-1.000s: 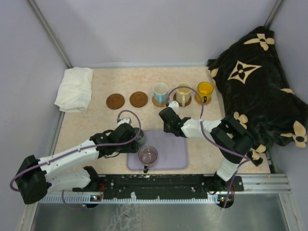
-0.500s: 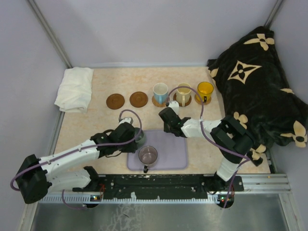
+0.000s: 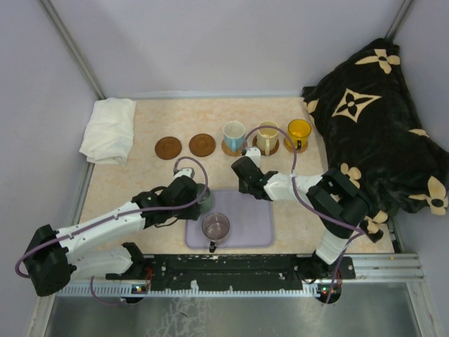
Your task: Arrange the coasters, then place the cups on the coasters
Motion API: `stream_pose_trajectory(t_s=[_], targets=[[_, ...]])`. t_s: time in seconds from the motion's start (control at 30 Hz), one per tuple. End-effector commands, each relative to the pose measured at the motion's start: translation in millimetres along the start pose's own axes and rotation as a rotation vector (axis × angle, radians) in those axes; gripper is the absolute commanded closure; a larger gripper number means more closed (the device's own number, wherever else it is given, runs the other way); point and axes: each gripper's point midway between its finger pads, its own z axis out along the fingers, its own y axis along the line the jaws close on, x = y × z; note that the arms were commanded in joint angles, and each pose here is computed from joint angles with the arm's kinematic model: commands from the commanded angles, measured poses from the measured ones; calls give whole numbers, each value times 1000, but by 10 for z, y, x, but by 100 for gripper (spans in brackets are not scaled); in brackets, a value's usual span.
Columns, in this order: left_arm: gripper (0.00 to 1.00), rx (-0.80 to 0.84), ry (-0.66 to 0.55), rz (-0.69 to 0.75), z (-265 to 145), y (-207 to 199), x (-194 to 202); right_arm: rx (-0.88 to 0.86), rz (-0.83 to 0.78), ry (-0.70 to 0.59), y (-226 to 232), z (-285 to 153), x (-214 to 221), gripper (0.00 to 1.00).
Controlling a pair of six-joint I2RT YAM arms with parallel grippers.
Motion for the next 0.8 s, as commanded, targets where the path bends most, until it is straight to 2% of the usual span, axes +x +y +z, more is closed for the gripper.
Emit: stream_pose_trajectory(t_s=[0.0, 0.33, 0.57, 0.77], targets=[[100, 48, -131, -6, -131, -241, -434, 25, -18, -8, 6, 47, -30, 86], [100, 21, -219, 8, -183, -353, -781, 30, -19, -21, 7, 44, -72, 86], [100, -44, -290, -3, -205, -282, -963, 34, -21, -26, -10, 55, -61, 86], [100, -124, -408, 9, -206, -184, -1208, 32, -18, -36, -20, 63, -55, 86]])
